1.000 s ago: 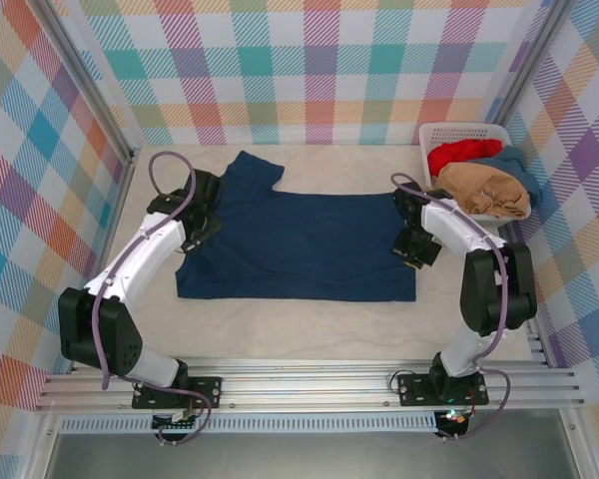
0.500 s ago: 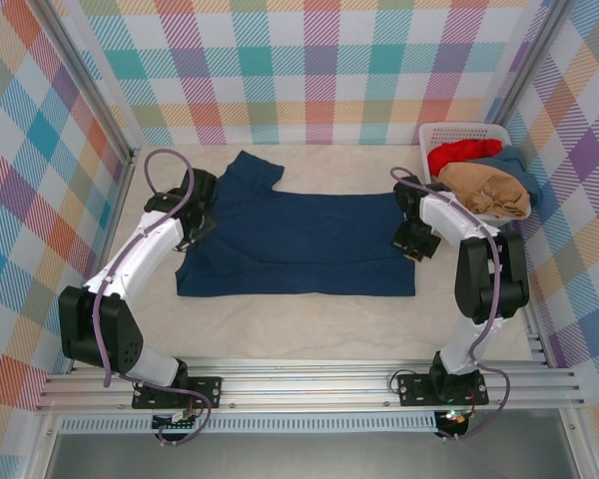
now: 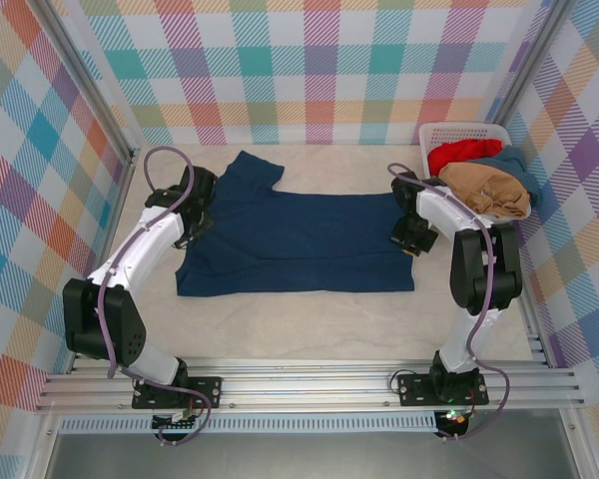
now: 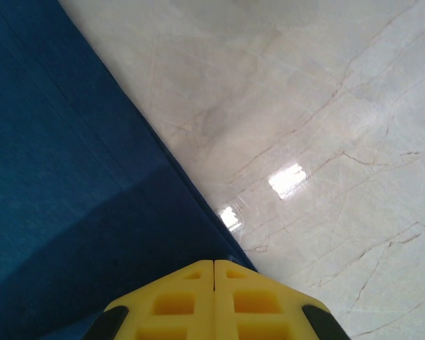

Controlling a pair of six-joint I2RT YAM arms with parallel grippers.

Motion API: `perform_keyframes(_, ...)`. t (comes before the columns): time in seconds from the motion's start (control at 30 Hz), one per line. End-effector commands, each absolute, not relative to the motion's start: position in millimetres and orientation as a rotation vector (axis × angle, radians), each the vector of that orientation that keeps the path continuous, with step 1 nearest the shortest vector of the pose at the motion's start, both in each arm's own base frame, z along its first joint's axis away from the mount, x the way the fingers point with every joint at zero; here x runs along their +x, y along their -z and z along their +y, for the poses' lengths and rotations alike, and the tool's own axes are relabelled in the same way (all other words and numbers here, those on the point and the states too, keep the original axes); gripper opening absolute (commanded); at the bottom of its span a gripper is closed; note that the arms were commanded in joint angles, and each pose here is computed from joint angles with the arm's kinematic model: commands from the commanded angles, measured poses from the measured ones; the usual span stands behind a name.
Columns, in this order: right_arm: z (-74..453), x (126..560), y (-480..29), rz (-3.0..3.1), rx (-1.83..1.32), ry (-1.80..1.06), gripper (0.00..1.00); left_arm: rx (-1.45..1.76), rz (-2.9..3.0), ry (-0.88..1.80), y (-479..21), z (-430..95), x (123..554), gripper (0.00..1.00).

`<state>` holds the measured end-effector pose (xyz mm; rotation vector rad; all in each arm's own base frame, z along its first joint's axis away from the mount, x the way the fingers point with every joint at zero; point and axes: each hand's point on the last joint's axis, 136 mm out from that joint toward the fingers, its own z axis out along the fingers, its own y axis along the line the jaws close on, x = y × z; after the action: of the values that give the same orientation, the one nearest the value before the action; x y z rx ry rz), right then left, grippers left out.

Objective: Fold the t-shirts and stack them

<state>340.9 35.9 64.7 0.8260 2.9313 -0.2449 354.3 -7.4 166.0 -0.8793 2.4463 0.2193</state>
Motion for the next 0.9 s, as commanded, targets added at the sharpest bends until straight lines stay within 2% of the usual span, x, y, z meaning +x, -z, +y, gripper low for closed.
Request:
perform_keyframes(0.0,31.6,353.4,-71.2,2.913,0.787,0.265,0.0,-0.87,2.414,-0.234,-175.2,-1.0,365.0,0.0)
perform_keyframes(0.87,30.1,371.2,-60.9,2.931,0.781,0.316,0.0,-0.835,2.435,-0.173,-159.5,-8.9,400.2,0.0)
